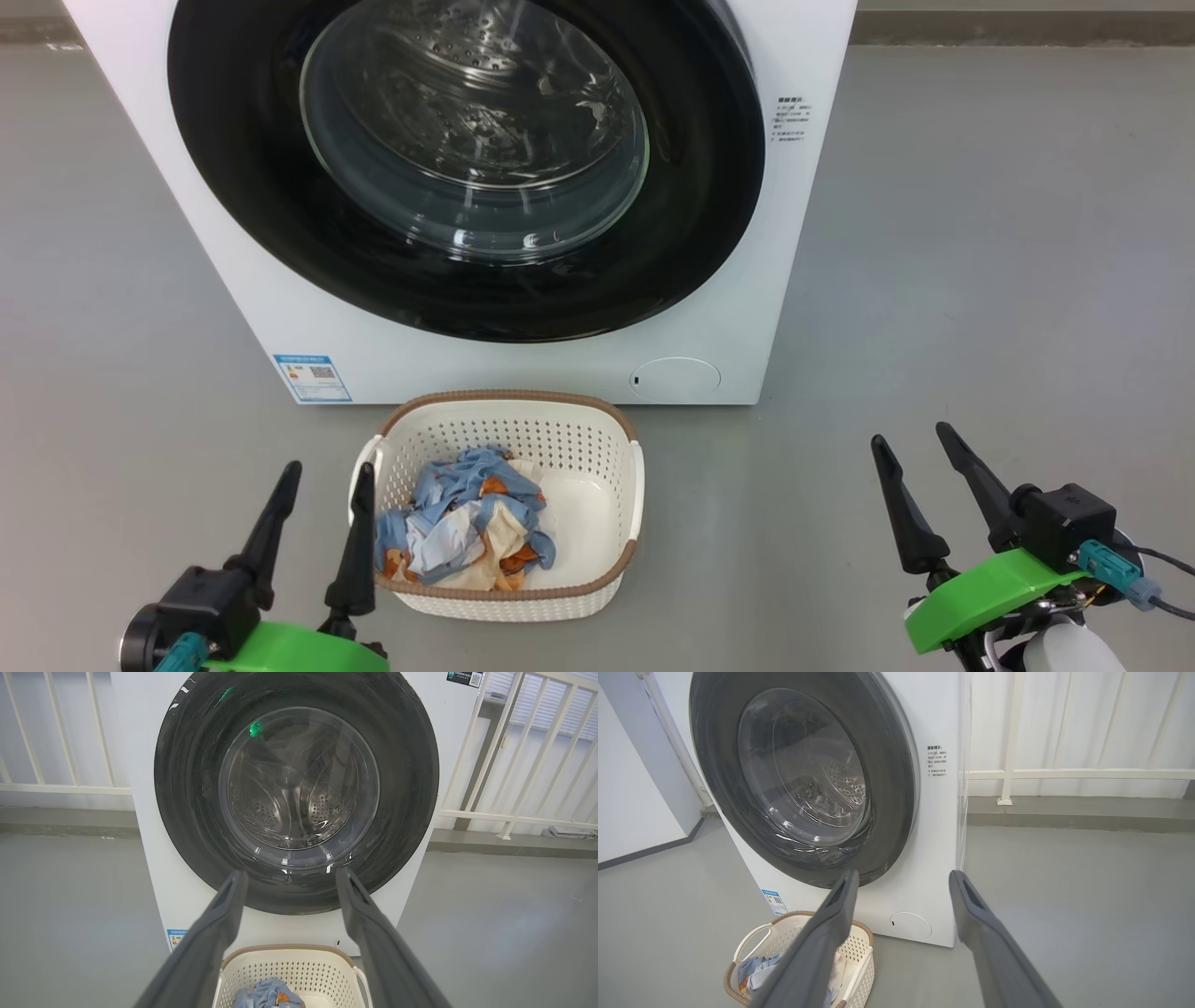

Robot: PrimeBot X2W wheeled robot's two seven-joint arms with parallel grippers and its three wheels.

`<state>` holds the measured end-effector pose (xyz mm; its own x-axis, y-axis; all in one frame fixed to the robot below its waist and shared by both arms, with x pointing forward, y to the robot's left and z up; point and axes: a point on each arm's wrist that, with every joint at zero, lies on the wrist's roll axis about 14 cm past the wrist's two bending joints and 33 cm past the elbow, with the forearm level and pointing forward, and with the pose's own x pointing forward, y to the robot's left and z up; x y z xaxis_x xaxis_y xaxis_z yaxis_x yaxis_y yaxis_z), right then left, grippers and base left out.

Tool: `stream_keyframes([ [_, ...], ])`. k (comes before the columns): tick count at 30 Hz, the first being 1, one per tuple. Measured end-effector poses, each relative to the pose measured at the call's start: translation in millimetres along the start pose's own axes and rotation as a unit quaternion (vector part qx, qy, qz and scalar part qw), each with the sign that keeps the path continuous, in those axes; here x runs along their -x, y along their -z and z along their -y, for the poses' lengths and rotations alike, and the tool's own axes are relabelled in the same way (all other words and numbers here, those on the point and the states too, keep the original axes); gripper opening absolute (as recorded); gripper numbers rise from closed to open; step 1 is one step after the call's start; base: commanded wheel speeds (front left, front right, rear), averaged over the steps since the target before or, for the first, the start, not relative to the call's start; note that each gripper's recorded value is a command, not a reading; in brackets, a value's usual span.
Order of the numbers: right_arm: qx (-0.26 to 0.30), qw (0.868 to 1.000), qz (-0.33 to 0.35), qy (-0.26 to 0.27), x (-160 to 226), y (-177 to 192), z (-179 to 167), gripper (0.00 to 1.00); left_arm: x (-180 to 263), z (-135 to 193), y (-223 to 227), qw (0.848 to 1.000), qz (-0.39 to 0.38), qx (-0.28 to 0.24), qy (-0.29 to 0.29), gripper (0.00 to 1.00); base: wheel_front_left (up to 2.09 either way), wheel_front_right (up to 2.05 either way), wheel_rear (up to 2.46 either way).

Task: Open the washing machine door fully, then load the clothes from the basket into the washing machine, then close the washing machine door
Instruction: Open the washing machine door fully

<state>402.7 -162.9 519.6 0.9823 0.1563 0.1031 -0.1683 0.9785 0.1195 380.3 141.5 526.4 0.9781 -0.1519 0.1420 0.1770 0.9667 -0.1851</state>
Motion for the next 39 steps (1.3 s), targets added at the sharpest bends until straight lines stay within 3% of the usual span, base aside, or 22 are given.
stream_keyframes([
  [15,-0.003,1.0,0.018,0.019,-20,-13,23,1.0,-5,-1,10,1.0,-0.014,0.001,0.001,1.0,0.0,0.0,0.0],
  [28,-0.062,0.995,0.072,0.043,-65,-44,47,1.0,-23,-12,10,1.0,-0.008,0.01,-0.013,1.0,0.0,0.0,0.0],
  [29,-0.066,0.994,0.072,0.044,-69,-43,48,0.85,-24,-13,10,1.0,-0.008,0.01,-0.013,1.0,0.0,0.0,0.0],
  [30,-0.074,0.994,0.072,0.045,-72,-43,49,0.58,-25,-14,9,1.0,-0.006,0.009,-0.014,1.0,0.0,0.0,0.0],
  [32,-0.094,0.992,0.075,0.047,-79,-42,50,0.26,-27,-16,10,1.0,-0.005,0.009,-0.017,1.0,0.0,0.0,0.0],
  [33,-0.101,0.991,0.077,0.048,-82,-43,51,0.03,-28,-18,10,1.0,-0.006,0.009,-0.019,1.0,0.0,0.0,0.0],
  [39,-0.13,0.987,0.084,0.045,-104,-48,62,0.0,-31,-24,18,0.999,-0.014,0.006,-0.029,1.0,0.0,0.0,0.0],
])
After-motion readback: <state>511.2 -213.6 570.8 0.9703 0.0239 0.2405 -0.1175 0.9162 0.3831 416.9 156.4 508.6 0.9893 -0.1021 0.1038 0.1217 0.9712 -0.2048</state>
